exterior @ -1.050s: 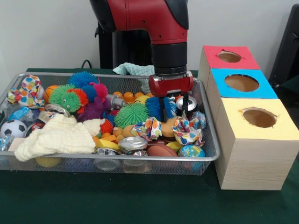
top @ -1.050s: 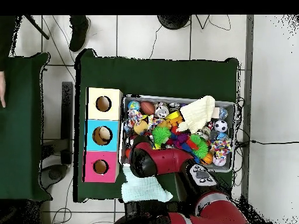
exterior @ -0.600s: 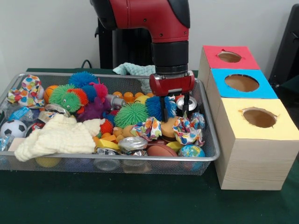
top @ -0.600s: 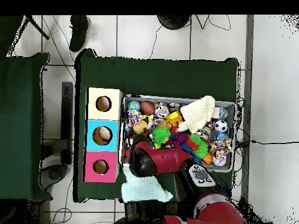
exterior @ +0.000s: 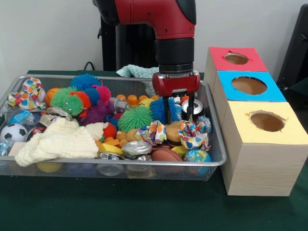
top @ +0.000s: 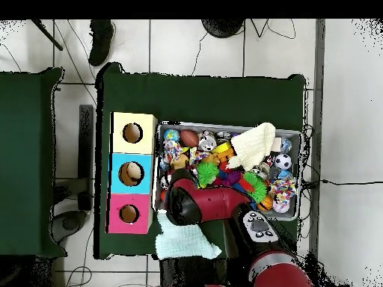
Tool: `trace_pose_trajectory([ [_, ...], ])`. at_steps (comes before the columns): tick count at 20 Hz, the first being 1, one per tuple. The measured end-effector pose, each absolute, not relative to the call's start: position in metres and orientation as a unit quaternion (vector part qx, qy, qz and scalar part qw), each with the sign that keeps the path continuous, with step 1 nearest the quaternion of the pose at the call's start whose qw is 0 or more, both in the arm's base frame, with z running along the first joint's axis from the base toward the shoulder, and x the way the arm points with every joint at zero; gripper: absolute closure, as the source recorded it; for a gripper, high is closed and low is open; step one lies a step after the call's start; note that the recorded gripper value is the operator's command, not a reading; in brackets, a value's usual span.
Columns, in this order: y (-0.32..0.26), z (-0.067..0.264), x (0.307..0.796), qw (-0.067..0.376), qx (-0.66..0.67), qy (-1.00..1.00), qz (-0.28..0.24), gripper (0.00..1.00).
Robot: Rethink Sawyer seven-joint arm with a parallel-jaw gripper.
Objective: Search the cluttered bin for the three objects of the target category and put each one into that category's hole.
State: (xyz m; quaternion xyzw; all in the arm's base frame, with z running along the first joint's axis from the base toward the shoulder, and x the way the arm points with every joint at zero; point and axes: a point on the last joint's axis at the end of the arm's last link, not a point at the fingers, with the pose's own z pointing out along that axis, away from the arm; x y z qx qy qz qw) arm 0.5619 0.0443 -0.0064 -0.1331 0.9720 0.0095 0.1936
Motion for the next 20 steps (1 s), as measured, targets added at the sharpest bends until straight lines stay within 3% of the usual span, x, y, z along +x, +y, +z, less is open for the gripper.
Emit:
trace_pose_trajectory([
  [20, 0.018, 0.0, 0.591, 0.198, -0.137, 0.97, -0.034, 0.0],
])
